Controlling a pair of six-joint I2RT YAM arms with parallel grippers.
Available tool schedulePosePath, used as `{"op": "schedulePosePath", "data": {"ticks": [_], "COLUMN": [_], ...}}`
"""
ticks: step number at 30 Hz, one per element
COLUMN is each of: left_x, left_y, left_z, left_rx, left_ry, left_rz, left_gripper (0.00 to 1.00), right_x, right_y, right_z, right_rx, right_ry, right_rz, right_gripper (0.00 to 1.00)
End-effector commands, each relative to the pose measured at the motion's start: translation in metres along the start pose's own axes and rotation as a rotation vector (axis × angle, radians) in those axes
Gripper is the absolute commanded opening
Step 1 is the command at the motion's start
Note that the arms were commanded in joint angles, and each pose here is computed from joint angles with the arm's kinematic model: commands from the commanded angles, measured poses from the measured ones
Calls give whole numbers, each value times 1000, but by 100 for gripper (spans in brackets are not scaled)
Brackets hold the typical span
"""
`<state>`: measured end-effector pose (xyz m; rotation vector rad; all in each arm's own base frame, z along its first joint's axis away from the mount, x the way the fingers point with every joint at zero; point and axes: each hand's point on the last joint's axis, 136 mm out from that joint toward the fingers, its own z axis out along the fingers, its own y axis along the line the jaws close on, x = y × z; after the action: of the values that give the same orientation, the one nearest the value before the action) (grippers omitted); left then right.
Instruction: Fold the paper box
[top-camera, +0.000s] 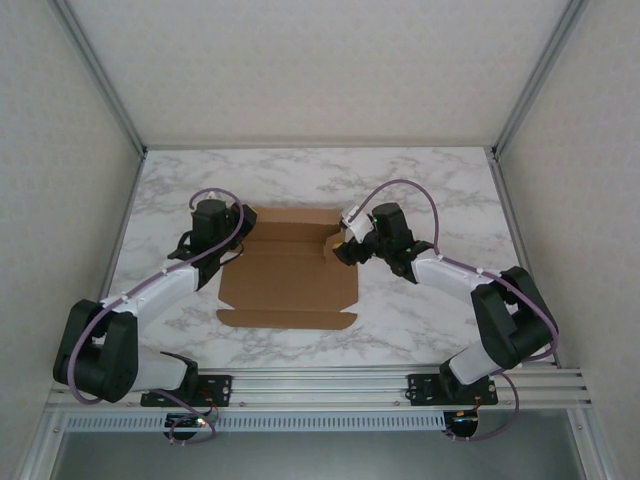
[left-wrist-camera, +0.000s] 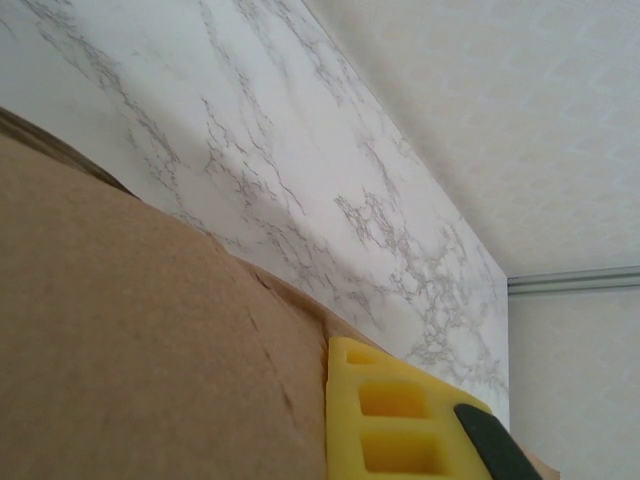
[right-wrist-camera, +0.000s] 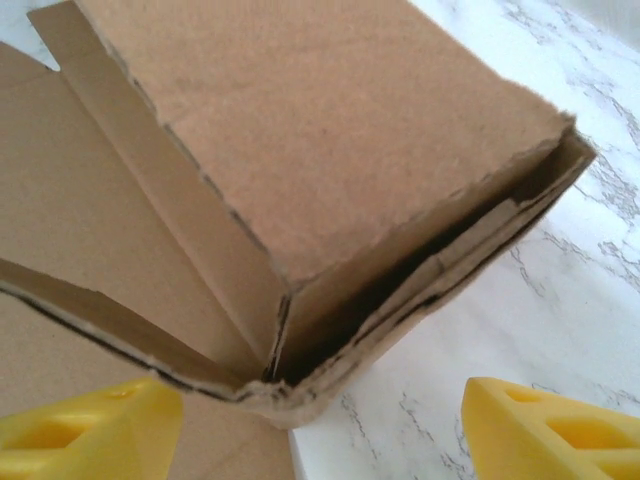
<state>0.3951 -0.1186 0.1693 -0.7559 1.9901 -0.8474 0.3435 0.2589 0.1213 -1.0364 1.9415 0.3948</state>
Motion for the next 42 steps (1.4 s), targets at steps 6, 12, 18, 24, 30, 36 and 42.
{"op": "schedulePosePath", "data": {"ticks": [6,12,18,24,30,36,42], "left_x": [16,15,14,11,9,12,12], "left_y": [20,19,18,17,20,21,23], "left_z": [-4,-6,-7,-9,-13,-15,-13], "left_rx": [-62,-59,-58,-57,-54,-51,-60], "left_ry": [53,50,44,30,5,-4,-6], "left_rz": [20,17,4,-13,-50,-91,-120], "left_gripper": [0,0,0,0,0,0,0], "right_x": [-14,-9,1,8,9,9,8], "right_y": [-16,-20,-26,-34,-42,-47,-56], "right_z": [17,25,27,26,29,33,33], "right_rx": [89,178,257,326,400,482,573], "right_ry": [0,55,101,127,145,181,214], "right_rz": [11,-28,-18,16,59,79,98], "right_gripper": [71,60,43,39,38,28,23]}}
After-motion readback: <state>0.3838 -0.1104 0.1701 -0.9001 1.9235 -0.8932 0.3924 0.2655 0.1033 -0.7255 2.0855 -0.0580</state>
